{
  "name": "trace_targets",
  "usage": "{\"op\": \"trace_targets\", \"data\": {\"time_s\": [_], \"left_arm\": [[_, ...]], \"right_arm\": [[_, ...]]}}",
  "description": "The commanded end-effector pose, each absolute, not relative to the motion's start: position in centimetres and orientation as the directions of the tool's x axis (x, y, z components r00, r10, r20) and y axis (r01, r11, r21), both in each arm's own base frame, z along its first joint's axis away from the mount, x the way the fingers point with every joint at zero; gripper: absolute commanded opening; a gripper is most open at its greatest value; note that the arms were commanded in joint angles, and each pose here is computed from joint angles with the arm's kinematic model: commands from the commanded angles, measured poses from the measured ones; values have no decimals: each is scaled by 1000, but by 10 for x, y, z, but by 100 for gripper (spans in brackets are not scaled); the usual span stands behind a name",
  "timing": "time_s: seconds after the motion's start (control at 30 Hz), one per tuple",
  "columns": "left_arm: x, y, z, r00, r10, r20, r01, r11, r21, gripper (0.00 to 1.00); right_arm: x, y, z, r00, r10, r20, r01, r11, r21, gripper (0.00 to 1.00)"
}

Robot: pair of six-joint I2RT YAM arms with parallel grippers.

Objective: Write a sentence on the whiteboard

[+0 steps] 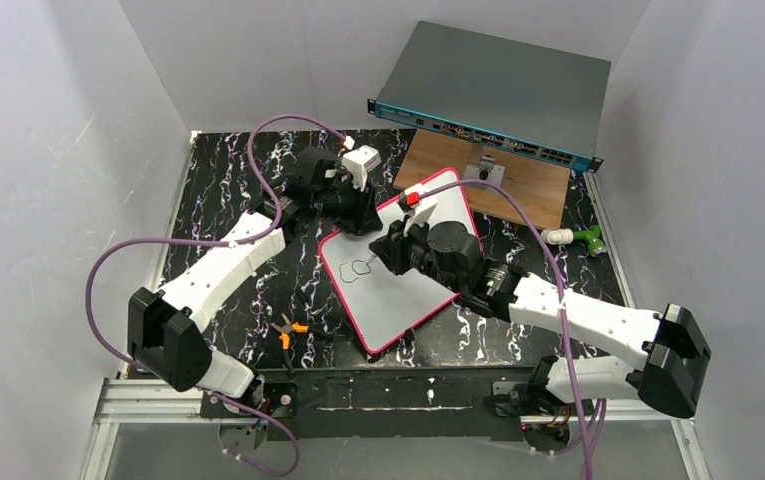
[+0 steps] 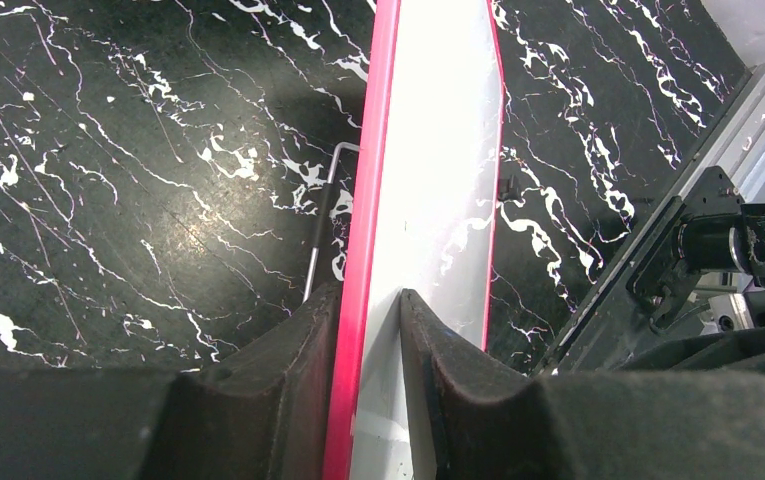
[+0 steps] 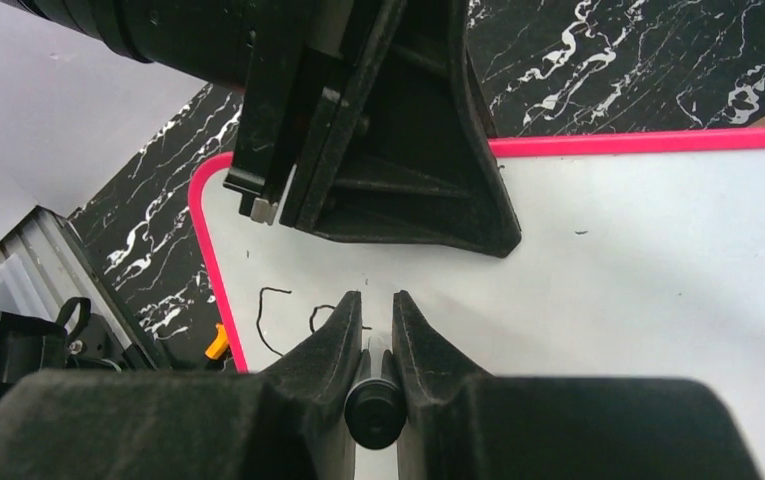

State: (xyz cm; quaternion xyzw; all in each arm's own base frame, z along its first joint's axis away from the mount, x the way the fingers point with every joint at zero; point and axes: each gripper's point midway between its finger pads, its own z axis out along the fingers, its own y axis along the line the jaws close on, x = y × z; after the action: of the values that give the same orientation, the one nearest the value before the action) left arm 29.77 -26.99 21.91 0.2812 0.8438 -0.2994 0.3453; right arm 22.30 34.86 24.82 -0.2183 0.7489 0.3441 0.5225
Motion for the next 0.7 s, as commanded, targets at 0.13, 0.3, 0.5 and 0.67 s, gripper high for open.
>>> {"op": "trace_targets", "data": {"time_s": [0.13,0.3,0.5,0.67], "left_arm": [[303,-268,252,-531,237,-814,702,660,-266,0],[303,-268,253,-529,235,-815,702,661,-265,0],[303,-267,254,-527,236,-816,703,661,-263,0],[305,-267,254,-523,239,-818,703,664,-256,0]], "right_arm": [[239,357,292,-262,134,-956,-697,659,284,1],[239,360,294,-261,136,-956,-703,651,285,1],[231,348,297,-268,146,-952,-700,650,296,1],[224,326,299,-276,195,-941,-670,663,334,1]]}}
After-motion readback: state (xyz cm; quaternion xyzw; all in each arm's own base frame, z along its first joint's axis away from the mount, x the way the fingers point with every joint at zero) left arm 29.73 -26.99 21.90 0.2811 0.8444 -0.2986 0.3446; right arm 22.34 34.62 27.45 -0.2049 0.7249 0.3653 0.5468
